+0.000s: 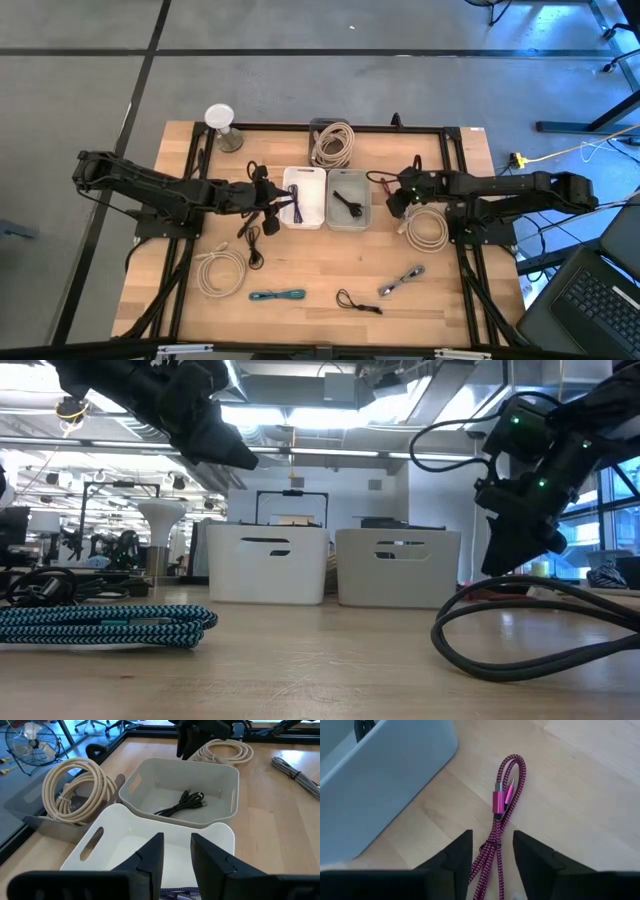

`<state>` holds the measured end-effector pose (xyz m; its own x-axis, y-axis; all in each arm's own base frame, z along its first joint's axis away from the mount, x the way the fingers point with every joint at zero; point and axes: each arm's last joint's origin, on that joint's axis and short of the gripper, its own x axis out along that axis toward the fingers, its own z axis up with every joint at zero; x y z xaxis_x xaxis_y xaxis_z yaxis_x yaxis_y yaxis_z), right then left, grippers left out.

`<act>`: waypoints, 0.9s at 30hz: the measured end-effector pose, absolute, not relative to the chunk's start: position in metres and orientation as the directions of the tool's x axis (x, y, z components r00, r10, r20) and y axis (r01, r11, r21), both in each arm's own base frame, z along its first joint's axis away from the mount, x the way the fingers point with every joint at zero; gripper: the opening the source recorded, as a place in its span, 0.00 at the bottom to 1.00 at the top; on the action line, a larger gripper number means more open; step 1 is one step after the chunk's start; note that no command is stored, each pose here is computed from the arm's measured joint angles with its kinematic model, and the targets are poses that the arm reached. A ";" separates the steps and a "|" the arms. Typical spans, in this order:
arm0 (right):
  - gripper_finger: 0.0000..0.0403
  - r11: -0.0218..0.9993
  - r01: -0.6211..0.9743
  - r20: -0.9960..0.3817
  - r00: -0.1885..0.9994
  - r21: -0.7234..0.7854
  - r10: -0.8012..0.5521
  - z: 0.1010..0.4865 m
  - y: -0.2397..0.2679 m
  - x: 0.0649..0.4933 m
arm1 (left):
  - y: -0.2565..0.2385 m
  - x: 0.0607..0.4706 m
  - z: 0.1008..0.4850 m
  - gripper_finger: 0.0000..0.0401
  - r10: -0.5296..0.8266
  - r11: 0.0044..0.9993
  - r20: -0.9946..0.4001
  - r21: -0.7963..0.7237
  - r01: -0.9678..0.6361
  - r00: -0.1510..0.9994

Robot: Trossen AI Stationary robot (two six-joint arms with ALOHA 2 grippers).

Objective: Pick & Place USB Port
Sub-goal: Put the pink patterned charger cable into the white bin

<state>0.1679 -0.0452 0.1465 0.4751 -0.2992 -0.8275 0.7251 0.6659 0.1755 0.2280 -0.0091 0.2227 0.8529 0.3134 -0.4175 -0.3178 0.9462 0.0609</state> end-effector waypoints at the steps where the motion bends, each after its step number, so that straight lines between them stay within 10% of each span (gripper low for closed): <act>1: 0.37 0.666 0.725 -0.828 0.474 0.175 -0.299 0.146 -0.045 0.168 | -0.009 0.228 0.223 0.22 0.313 0.946 -0.418 0.061 -0.318 0.853; 19: 0.46 0.668 0.736 -0.894 0.369 0.113 -0.255 0.121 -0.047 0.177 | -0.009 0.228 0.223 0.22 0.314 0.946 -0.417 0.064 -0.317 0.853; 27: 0.09 0.694 0.717 -0.877 0.372 0.065 -0.303 0.121 -0.049 0.179 | -0.009 0.228 0.223 0.22 0.314 0.946 -0.417 0.064 -0.317 0.853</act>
